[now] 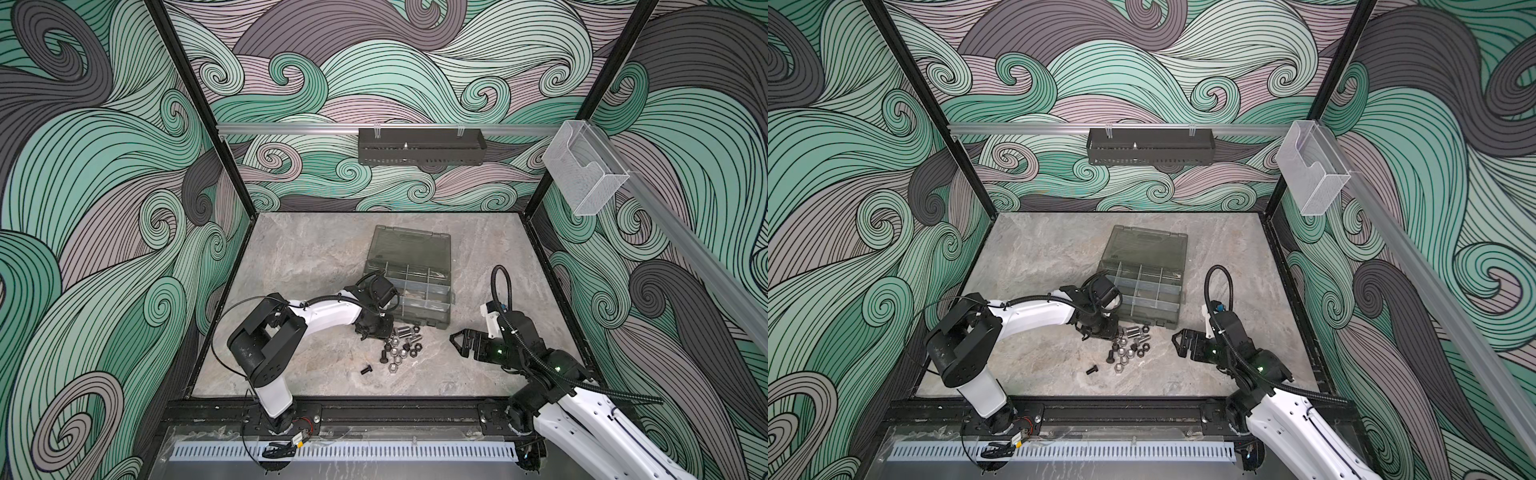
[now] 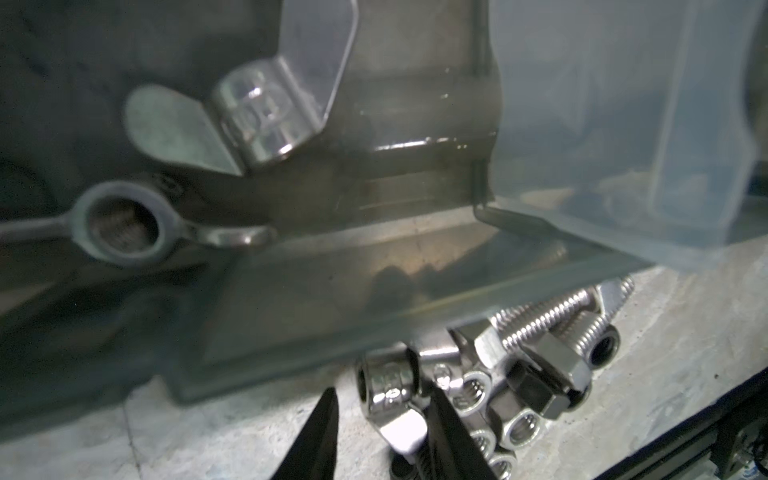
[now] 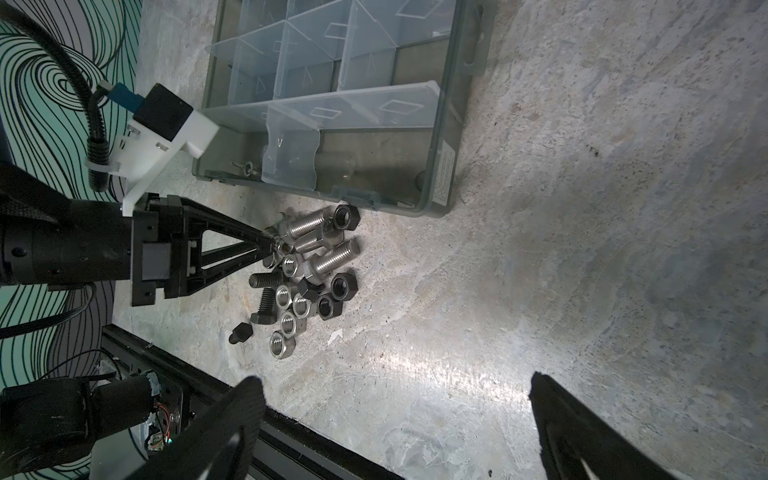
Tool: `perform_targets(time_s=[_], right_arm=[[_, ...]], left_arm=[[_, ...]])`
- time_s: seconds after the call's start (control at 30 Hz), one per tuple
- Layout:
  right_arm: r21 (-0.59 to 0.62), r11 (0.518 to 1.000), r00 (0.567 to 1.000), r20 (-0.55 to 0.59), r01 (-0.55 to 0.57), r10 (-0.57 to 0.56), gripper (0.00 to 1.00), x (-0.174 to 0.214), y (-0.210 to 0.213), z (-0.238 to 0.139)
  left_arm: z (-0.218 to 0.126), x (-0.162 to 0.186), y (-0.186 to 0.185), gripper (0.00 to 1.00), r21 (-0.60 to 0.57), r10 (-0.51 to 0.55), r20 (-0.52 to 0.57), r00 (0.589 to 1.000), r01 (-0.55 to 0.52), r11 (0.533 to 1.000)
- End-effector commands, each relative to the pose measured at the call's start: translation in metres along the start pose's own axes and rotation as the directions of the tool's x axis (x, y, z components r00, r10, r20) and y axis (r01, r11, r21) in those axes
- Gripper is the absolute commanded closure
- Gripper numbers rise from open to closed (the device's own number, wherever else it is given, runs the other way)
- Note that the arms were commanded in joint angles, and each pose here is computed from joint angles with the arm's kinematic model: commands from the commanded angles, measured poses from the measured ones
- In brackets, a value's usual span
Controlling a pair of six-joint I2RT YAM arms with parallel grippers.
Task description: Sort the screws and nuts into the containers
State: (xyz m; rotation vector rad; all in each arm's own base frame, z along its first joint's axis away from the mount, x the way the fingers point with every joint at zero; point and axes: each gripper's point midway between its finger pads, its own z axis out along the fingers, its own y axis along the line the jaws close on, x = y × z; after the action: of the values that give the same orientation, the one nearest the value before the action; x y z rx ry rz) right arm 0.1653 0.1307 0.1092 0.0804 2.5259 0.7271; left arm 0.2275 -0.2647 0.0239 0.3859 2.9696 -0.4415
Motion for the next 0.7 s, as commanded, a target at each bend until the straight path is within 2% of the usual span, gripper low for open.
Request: perform_targets(time_s=[0.0, 0.67], right_arm=[[0.028, 1.000, 1.000, -0.013, -0.003, 0.004, 0.00, 0.007, -0.008, 0.003], [0.033, 0.999, 1.000, -0.015, -0.002, 0.002, 0.00, 0.007, -0.009, 0.004]], left_arm=[[0.007, -0.006, 0.003, 0.65, -0.040, 0.008, 0.005, 1.000, -0.008, 0.999], [0.007, 0.013, 0.031, 0.77, -0.173, 0.042, -0.028, 0.999, -0.046, 0.984]])
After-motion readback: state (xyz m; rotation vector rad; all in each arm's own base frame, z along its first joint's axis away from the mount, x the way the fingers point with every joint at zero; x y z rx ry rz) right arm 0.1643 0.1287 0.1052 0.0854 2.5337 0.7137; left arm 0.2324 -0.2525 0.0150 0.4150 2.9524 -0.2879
